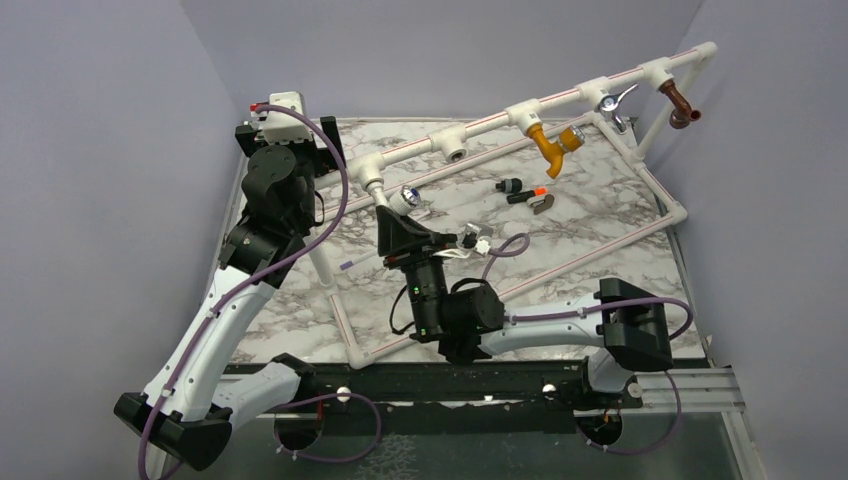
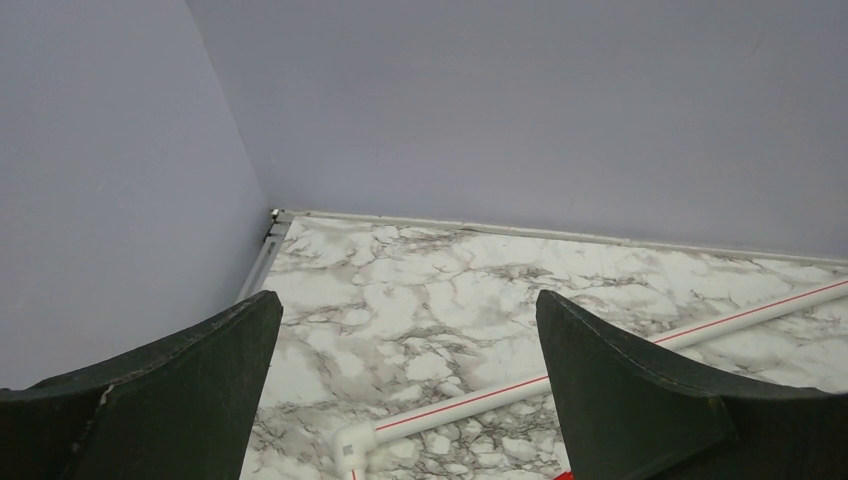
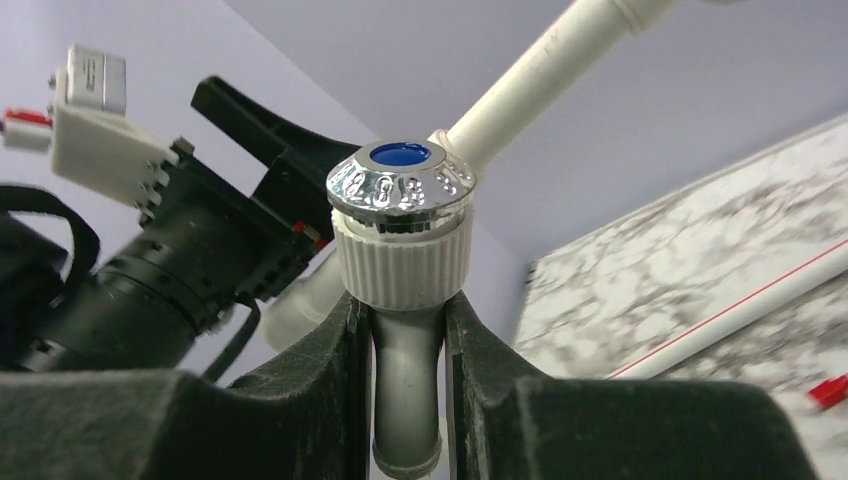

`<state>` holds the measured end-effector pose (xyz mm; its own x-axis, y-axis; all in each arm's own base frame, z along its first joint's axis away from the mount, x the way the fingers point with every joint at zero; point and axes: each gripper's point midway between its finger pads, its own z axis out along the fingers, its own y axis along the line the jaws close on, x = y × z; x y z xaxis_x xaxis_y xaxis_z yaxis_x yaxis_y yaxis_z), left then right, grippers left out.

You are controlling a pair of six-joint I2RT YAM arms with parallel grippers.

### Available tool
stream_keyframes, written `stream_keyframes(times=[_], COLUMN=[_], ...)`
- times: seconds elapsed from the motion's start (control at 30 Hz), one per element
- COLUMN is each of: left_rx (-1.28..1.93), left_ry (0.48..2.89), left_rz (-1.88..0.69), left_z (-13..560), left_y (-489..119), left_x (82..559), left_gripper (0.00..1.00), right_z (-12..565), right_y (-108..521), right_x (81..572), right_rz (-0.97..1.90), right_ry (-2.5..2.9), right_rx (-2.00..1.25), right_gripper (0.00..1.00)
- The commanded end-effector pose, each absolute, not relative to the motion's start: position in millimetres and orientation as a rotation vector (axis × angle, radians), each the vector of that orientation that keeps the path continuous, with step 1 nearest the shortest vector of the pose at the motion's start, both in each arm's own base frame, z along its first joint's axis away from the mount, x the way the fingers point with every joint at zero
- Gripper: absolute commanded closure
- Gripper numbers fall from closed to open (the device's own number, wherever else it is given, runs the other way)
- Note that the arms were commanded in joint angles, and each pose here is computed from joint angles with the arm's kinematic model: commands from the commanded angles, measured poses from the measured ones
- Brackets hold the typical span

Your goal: Install the water faucets

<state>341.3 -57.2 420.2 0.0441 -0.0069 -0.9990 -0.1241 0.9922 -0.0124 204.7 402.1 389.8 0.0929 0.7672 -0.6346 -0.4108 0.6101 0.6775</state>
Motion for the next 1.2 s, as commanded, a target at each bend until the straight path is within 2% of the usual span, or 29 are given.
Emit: stream_keyframes(times=[0.0, 0.23, 0.5, 0.73, 0.87, 1.0, 1.17], left_rx=[-0.102, -0.097, -0.096, -0.099, -0.098, -0.100, -0.098], left_ry=[1.524, 1.535, 1.541, 1.545, 1.549, 1.553, 1.557], left_rz=[0.083, 0.080, 0.085, 0.091, 0.092, 0.098, 0.096], left_z=[421, 418, 416, 415, 413, 412, 411], left_y=[-56, -59, -58, -57, -57, -56, -57], left_x=[339, 342, 343, 344, 346, 347, 348], left_gripper=[0.01, 0.01, 0.01, 0.01, 0.01, 0.01, 0.01], right_z=[396, 388, 381, 378, 380, 380, 385], right_y=[388, 397, 395, 381, 374, 368, 353], right_x=[205, 211, 212, 211, 209, 204, 192], right_rz=[1.207, 1.435, 1.383, 1.318, 1.287, 1.237, 1.153], right_ry=[1.176, 1.268, 1.308, 1.327, 1.333, 1.367, 1.399], right_rx=[0.737, 0.965, 0.919, 0.852, 0.789, 0.678, 0.425], right_gripper=[0.99, 0.99, 0.97, 0.51, 0.29, 0.16, 0.14])
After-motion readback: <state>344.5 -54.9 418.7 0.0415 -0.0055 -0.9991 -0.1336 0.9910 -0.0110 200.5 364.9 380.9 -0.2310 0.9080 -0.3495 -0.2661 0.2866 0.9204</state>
